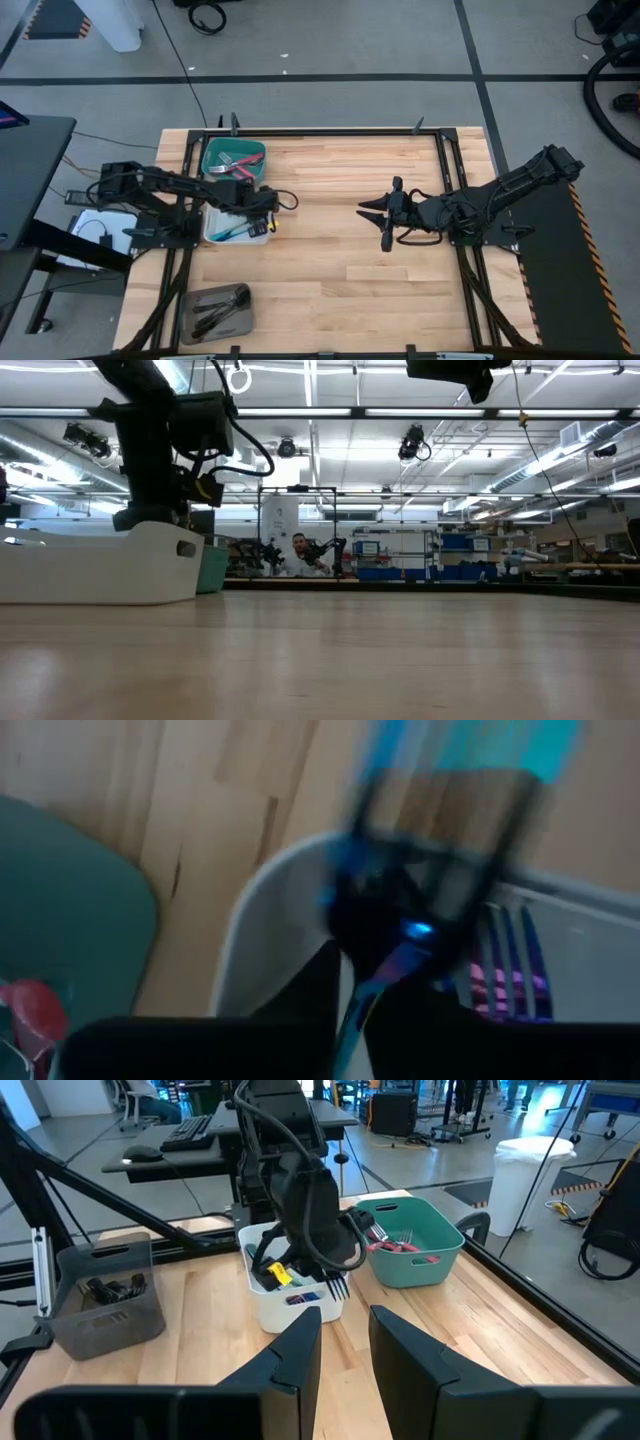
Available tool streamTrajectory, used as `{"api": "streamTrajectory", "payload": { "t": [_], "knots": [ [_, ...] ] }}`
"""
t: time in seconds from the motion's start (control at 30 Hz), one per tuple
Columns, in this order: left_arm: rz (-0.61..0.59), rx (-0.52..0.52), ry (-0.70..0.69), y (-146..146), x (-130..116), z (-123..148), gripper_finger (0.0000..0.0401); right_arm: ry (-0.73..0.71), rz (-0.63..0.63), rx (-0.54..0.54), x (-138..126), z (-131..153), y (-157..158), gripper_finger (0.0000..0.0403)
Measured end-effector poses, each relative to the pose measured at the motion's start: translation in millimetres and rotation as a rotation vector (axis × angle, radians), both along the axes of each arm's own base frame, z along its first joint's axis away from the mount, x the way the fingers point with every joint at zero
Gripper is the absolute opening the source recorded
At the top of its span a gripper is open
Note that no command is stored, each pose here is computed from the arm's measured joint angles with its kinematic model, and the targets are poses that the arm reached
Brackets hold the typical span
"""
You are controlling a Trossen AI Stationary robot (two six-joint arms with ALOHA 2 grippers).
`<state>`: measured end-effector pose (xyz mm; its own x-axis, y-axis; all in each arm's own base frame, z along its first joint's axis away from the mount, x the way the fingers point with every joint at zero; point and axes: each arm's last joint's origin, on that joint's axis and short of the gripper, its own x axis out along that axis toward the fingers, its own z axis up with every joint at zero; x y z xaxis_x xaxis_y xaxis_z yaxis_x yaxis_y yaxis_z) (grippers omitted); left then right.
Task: Sort silverware by color (type)
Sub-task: Put the blue fork into the white bin
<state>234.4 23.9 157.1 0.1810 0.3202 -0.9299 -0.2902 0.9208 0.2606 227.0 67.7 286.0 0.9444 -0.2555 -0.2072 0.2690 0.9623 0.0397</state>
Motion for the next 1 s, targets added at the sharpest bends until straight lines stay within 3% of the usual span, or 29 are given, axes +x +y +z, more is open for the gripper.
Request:
{"api": "streamTrajectory", "payload": {
  "t": [0.1,0.6,0.83,0.9,1.0],
  "knots": [
    [-0.015,-0.002,0.003,-4.0,-1.2,1.6,0.0016,0.001,0.0,0.0,0.0,-0.1,0.0,0.0096],
    [-0.053,-0.017,-0.062,-24.2,-15.5,25.7,0.0018,0.005,0.0,0.0,-0.1,-0.4,0.0,0.0096],
    [-0.06,-0.169,-0.156,-30.8,-29.2,47.0,0.0018,0.008,0.0,0.0,-0.2,-0.6,-0.1,0.0096],
    [-0.004,-0.231,-0.072,-31.6,-40.3,49.1,0.0019,0.008,0.0,0.0,-0.2,-0.6,-0.1,0.0096],
    [0.085,-0.224,0.064,-31.7,-57.5,48.1,0.0019,0.008,0.0,0.0,-0.2,-0.6,0.0,0.0096]
  ]
}}
